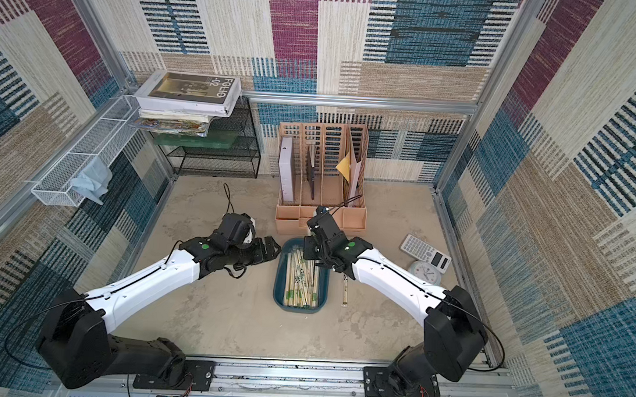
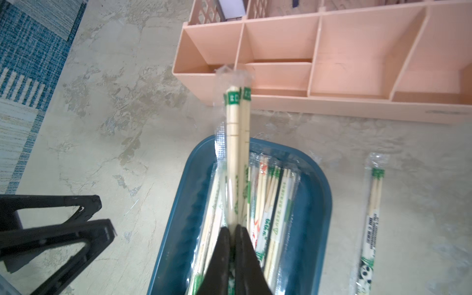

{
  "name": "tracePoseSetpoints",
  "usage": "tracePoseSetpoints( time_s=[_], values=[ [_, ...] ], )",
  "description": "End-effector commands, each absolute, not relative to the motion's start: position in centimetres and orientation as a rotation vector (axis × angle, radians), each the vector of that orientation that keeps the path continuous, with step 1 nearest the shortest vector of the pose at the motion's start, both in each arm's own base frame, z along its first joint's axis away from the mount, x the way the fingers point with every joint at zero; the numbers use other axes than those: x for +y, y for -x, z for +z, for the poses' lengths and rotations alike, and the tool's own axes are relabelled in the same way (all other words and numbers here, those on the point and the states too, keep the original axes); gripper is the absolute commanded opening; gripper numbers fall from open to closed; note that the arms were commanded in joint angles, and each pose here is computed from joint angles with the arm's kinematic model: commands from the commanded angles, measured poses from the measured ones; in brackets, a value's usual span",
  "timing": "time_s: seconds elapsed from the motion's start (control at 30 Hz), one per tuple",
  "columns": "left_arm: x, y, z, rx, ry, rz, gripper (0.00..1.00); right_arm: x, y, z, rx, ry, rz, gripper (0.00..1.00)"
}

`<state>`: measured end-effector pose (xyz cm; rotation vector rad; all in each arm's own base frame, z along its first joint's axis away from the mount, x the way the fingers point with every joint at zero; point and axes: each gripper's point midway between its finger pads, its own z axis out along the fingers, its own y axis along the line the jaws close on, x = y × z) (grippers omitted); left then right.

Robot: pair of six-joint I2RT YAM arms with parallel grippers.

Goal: Take the paired disposable chopsticks out of the storage box
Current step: Place the paired disposable chopsticks at the center of the board.

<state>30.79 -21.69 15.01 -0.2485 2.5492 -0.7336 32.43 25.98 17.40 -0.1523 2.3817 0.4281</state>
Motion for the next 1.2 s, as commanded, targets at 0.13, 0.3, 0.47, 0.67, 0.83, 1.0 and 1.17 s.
tracePoseSetpoints(
  time_s=[0.13, 0.3, 0.47, 0.67, 0.83, 1.0, 1.17],
  values=[
    [-24.6, -30.6, 16.1, 2.533, 0.189, -0.801, 0.99, 19.8, -31.5, 16.2, 2.402, 0.04, 0.276, 0.02],
    [-25.9, -30.4, 16.0, 2.542, 0.15, -0.798, 0.99, 15.0, -30.7, 13.4, 2.446, -0.023, 0.116, 0.02],
    [-26.8, -30.2, 15.8, 2.555, 0.115, -0.787, 0.99, 12.0, -30.1, 10.3, 2.496, -0.041, -0.042, 0.02],
    [-27.2, -30.1, 15.7, 2.563, 0.099, -0.773, 0.99, 10.8, -30.3, 8.0, 2.536, -0.02, -0.171, 0.02],
    [-27.2, -30.0, 15.8, 2.562, 0.093, -0.764, 0.99, 11.3, -31.0, 6.7, 2.558, 0.0, -0.179, 0.02],
    [-27.1, -30.0, 15.7, 2.562, 0.091, -0.753, 0.99, 11.8, -31.6, 5.8, 2.574, 0.024, -0.192, 0.02],
    [-27.1, -30.0, 15.7, 2.563, 0.09, -0.754, 0.99, 12.1, -32.2, 5.0, 2.584, 0.039, -0.216, 0.02]
  ],
)
